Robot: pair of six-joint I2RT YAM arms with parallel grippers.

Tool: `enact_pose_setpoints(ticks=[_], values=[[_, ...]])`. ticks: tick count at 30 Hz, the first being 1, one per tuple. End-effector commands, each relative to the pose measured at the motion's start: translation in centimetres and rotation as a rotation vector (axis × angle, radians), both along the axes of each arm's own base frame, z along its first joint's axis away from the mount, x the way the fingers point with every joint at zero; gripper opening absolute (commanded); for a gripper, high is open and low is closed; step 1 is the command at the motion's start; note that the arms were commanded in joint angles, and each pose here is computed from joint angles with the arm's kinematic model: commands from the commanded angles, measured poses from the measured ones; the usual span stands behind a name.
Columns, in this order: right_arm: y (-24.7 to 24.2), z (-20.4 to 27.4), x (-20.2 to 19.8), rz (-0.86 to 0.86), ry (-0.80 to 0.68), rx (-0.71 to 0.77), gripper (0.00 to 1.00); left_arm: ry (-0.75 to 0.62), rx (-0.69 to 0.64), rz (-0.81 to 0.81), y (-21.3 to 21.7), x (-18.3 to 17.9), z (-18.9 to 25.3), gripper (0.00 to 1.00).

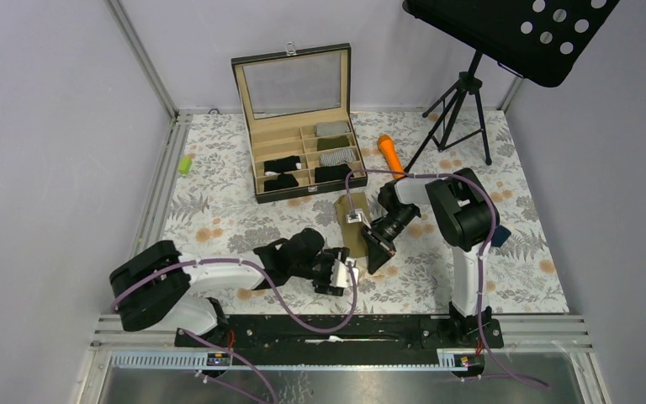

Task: Roll the underwear
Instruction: Roll the underwear to the center of the board.

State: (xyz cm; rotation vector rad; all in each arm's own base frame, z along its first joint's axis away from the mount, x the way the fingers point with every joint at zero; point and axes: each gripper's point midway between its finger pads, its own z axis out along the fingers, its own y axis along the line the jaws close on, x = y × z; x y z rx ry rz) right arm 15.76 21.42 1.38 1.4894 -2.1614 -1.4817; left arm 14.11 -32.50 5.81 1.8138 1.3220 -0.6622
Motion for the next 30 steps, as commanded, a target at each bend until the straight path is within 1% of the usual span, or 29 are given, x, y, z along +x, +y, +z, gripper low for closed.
enact_pose_setpoints(ticks=[1, 4, 6, 11, 15, 19, 21, 24, 28, 29, 30], values=[[0.3, 0.9, 0.4, -0.042, 0.082, -0.002, 0.0, 0.004, -0.15, 0.057, -3.1, 0.2, 1.8, 0.64], [0.3, 0.8, 0.4, -0.046, 0.086, -0.006, 0.0, 0.024, -0.167, 0.108, -4.2, 0.4, 1.3, 0.65], [0.3, 0.8, 0.5, -0.046, 0.086, -0.007, 0.0, 0.048, -0.144, 0.162, -4.7, 1.2, 0.3, 0.64], [0.3, 0.6, 0.6, -0.049, 0.092, -0.013, 0.0, 0.051, -0.137, 0.117, -5.7, 0.4, -1.1, 0.59], [0.3, 0.5, 0.6, -0.054, 0.091, -0.02, 0.0, 0.048, -0.116, 0.136, -6.0, 0.9, -1.9, 0.54], [0.3, 0.5, 0.7, -0.057, 0.088, -0.023, 0.0, 0.043, -0.129, 0.142, -6.5, 1.3, -1.7, 0.5], [0.3, 0.4, 0.8, -0.057, 0.09, -0.026, 0.0, 0.046, -0.135, 0.144, -6.8, 1.4, -1.5, 0.44], [0.3, 0.3, 0.8, -0.061, 0.098, -0.032, 0.0, 0.075, -0.113, 0.159, -6.8, 1.3, -1.8, 0.32], [0.4, 1.0, 0.9, -0.069, 0.08, -0.011, 0.01, 0.151, -0.083, 0.226, -6.2, 1.9, -2.2, 0.09], [0.4, 1.4, 1.1, -0.079, 0.068, -0.004, 0.06, 0.18, -0.08, 0.243, -5.9, 2.0, -2.2, 0.06], [0.4, 2.0, 1.6, -0.097, 0.05, -0.004, 0.16, 0.217, -0.081, 0.249, -5.7, 2.0, -2.0, 0.04]])
